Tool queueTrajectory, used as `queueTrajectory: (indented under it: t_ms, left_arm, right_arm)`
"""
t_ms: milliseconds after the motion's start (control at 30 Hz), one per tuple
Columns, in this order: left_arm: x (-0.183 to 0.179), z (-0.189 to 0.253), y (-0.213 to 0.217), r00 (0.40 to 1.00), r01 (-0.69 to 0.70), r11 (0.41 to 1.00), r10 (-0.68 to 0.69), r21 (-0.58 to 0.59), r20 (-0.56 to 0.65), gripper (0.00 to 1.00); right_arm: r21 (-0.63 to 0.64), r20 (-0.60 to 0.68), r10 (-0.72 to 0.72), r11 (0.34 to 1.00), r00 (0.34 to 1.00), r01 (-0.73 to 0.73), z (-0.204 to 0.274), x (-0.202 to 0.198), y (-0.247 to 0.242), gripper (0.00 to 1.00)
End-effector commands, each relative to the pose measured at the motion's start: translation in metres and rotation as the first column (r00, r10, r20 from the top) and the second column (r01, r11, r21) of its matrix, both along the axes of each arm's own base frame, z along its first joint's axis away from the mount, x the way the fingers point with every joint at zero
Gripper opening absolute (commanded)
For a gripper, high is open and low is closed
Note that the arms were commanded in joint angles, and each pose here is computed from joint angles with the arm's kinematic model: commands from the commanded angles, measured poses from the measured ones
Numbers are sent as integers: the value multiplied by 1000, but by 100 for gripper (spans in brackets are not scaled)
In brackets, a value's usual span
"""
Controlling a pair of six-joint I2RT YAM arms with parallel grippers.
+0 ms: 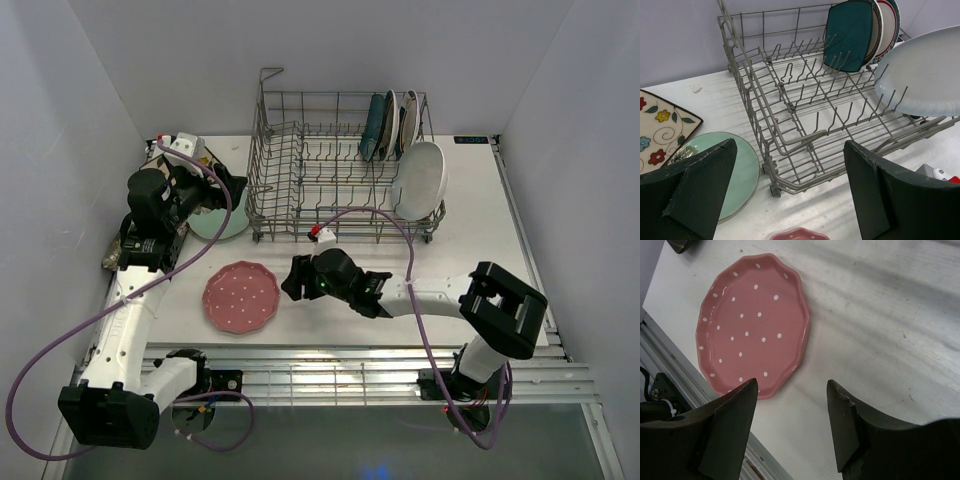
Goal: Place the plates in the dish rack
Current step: Move the dish rack to the center of the board, then pick up the plate at the center of the board.
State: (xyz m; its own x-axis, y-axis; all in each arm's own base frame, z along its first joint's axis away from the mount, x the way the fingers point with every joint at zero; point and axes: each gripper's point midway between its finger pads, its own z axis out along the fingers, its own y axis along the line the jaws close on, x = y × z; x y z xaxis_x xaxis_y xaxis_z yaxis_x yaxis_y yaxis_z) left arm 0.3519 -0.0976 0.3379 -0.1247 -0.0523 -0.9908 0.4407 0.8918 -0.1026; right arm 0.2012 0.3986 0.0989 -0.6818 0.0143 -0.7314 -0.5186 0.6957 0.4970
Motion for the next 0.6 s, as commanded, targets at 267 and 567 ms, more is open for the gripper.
queueTrajectory:
  t_ms: [267, 567]
  left_arm:
    - [-11, 25, 8, 994, -46, 999, 45, 7, 96, 98]
    - [-15, 28, 10, 993, -54, 998, 52, 14, 109, 98]
  right_arm:
    - [62, 2, 27, 998, 1000, -27, 12, 3, 51, 64]
    - [16, -6, 23, 1000, 1000, -23, -4, 10, 63, 64]
